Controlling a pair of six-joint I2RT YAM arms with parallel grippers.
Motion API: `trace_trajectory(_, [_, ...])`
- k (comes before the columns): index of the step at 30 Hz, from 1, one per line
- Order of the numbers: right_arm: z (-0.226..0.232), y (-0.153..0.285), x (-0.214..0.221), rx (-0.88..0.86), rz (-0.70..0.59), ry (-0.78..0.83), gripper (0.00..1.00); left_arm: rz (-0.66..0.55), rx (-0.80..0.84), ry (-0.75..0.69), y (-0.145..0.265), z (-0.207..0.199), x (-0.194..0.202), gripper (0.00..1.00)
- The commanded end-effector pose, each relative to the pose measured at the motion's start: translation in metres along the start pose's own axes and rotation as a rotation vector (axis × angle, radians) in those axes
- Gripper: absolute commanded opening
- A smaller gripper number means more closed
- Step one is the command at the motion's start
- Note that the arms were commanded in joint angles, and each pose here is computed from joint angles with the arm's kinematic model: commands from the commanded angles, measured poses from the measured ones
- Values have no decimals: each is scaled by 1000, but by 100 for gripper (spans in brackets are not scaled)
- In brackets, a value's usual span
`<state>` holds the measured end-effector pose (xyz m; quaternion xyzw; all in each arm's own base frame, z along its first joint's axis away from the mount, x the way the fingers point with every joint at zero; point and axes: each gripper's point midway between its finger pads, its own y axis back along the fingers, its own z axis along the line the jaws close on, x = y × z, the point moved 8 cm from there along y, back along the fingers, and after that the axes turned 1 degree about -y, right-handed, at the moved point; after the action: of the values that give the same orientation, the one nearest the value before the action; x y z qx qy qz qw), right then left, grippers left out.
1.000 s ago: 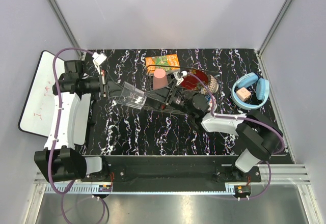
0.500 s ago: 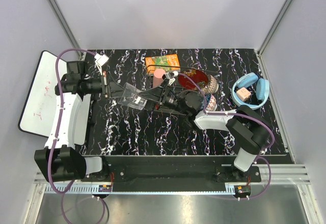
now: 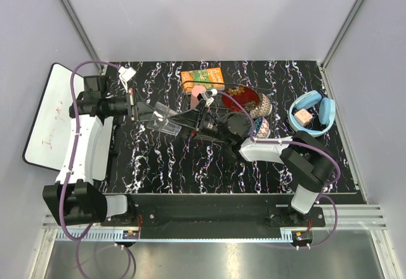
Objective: Load the mixed dishes into the dish rack
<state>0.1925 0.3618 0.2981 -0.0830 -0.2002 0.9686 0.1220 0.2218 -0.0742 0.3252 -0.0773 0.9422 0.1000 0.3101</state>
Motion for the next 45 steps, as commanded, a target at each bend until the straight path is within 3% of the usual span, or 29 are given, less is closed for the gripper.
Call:
trace_trajectory(1, [40,0,0,-204,9,85,16,-11,-10,-90,0,-1,-1,0])
trace_trajectory(3, [43,7,-6,-194,-10,101,7,-13,-34,-105,1,2,2,5])
trace_trajectory(5, [48,12,-12,-167,-31,125,0,-11,-54,-125,1,6,5,20])
trace_trajectory(7, [46,20,-21,-122,-57,173,0,-2,-73,-112,2,10,9,39])
trace_trajectory(8, [51,23,-23,-86,-57,185,0,1,-88,-117,5,12,11,57])
trace_trajectory(10, [52,27,-31,-16,-65,264,0,6,-98,-119,7,15,12,70])
trace_trajectory(11, [53,31,-31,78,-51,265,0,8,-110,-151,12,12,11,89])
trace_trajectory(13, [60,29,-38,181,-37,414,0,20,-151,-174,19,14,7,98])
trace_trajectory(14, [49,36,-38,354,-20,400,0,8,-182,-197,28,11,2,99])
trace_trajectory(16, [65,29,-50,455,-24,559,0,-11,-216,-208,39,12,-4,99])
trace_trajectory(17, [52,39,-51,615,-1,540,0,-31,-264,-225,50,11,-9,99])
trace_trajectory(19, [65,37,-68,746,-48,661,0,-44,-321,-241,59,13,-13,99])
trace_trajectory(20, [46,47,-70,907,-13,629,0,-42,-376,-245,65,18,-13,99])
trace_trajectory(21, [61,38,-79,934,-27,672,0,-36,-405,-246,67,21,-13,99])
trace_trajectory(23, [35,50,-91,1171,14,685,0,-24,-478,-218,70,31,-10,99])
trace_trajectory(29, [35,38,-118,1323,-40,769,0,-19,-584,-191,72,44,3,99])
trace_trajectory(45, [-35,22,-141,1516,118,794,0,-32,-800,-230,81,54,20,99])
